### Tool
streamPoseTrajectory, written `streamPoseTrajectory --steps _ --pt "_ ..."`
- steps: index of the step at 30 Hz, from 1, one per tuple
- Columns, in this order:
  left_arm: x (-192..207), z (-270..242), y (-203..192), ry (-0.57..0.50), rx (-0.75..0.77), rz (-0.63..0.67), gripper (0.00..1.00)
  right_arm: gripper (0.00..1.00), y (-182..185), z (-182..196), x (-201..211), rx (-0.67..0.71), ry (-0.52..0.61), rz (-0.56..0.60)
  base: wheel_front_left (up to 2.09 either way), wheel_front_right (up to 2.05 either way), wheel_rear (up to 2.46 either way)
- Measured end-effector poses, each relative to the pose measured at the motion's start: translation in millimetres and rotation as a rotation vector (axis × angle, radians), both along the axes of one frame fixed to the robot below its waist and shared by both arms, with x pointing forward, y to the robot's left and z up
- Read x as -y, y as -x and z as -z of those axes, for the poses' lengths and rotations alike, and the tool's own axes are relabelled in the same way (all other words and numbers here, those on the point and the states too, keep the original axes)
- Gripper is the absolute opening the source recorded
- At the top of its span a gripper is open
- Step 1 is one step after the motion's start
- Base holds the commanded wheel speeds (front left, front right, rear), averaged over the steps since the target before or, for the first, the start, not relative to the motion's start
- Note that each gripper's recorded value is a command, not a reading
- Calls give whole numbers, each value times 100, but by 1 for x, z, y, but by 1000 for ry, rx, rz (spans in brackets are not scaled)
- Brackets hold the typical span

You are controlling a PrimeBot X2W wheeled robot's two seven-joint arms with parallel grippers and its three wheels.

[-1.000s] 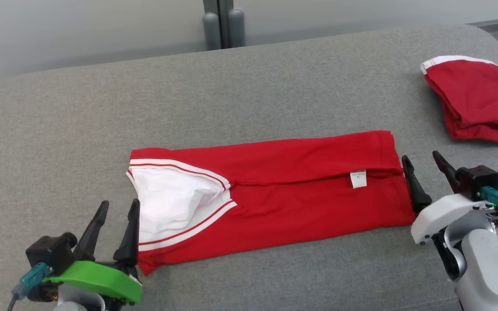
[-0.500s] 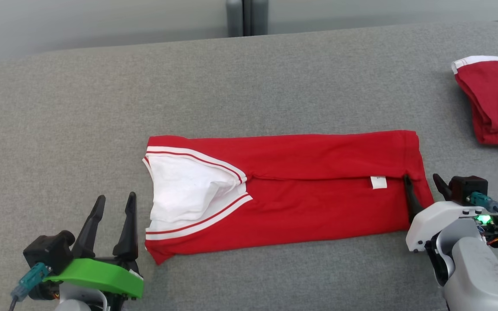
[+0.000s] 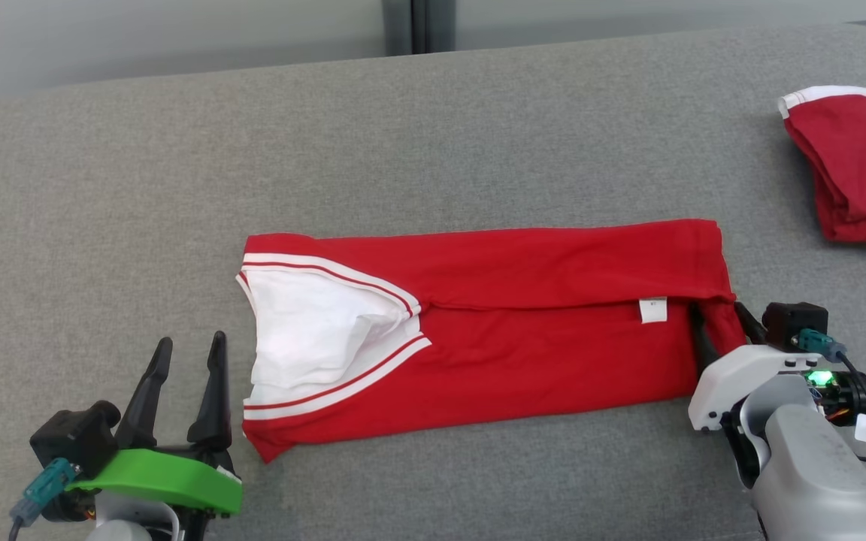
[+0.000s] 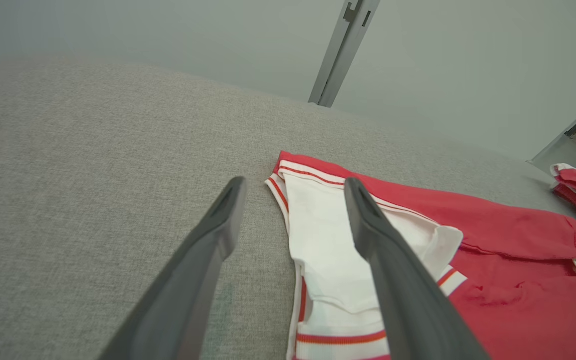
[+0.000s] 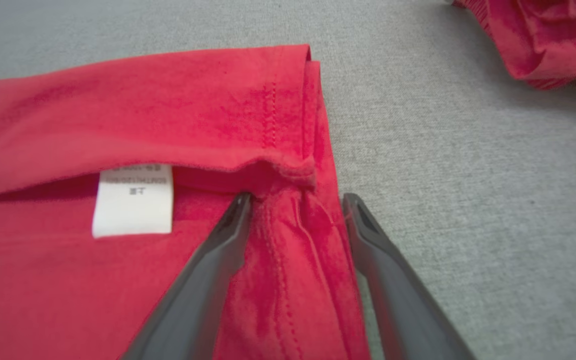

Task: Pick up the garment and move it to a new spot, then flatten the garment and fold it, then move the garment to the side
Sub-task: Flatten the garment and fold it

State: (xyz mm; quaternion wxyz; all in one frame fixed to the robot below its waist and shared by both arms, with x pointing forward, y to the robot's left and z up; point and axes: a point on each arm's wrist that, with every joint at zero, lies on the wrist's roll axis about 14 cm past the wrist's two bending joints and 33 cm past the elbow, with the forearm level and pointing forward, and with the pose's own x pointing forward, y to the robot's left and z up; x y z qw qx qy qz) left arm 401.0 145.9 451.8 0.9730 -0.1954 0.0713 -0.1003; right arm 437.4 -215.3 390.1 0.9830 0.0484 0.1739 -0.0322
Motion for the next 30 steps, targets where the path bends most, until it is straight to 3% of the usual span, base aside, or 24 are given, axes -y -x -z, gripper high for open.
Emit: streamPoseTrajectory --steps 1,12,20,25,30 --pt "1 0 0 1 0 1 100 0 -1 -1 -1 0 0 -1 0 0 0" --pt "2 -1 2 5 4 2 100 0 -5 -8 -5 19 -1 -12 0 0 0" --pt "5 1 7 6 0 11 100 0 -13 -43 10 137 36 2 0 0 0" --pt "9 -1 8 11 6 19 100 0 -18 -71 -4 231 71 -59 0 0 0" --pt "11 -4 10 17 13 24 100 0 -21 -94 -48 313 71 -187 0 0 0"
